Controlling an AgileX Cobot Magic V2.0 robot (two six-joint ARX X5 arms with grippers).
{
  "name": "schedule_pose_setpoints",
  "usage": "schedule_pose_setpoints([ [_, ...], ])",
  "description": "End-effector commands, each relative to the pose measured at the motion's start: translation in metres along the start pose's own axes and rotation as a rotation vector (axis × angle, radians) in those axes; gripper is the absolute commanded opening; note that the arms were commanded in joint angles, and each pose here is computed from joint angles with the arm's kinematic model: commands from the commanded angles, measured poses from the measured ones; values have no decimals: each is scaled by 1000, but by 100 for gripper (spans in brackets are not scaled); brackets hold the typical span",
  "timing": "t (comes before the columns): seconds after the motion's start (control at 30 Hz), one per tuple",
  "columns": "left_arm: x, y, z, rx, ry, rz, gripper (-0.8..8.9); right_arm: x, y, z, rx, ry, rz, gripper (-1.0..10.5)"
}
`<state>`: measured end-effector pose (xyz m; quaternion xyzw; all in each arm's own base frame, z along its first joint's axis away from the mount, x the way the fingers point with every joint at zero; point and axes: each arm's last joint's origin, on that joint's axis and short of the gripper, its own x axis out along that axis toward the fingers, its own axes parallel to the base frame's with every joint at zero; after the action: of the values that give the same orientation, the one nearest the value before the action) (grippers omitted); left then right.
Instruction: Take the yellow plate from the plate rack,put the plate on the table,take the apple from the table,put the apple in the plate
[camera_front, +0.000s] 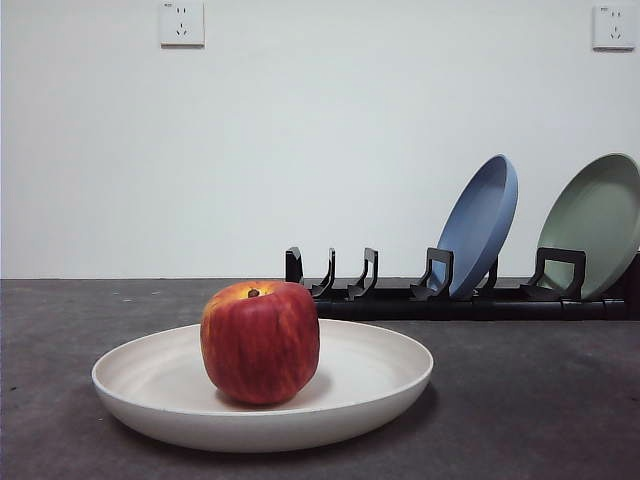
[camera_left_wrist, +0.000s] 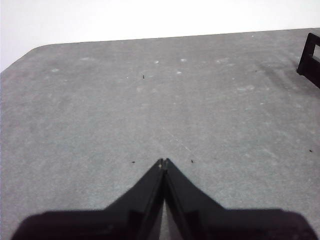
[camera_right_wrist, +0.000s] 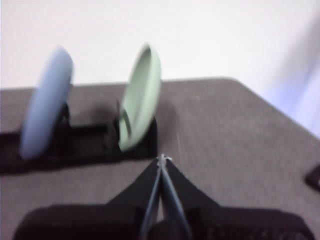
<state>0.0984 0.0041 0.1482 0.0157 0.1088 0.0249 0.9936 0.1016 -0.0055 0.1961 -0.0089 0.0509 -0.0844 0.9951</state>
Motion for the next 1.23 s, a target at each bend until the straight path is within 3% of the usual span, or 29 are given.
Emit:
schedule_pose_setpoints([
  [0.03,1,0,-3,0,5,3,-3,2,0,-23,14,3,5,1],
  [0.43,1,0,-3,0,5,3,-3,2,2,-51,-33,135,52,1],
  [0.67,1,0,-3,0,5,3,-3,1,3,-51,-49,135,106,1],
  [1.23,1,0,-3,0,5,3,-3,2,3,-51,-48,135,105,1],
])
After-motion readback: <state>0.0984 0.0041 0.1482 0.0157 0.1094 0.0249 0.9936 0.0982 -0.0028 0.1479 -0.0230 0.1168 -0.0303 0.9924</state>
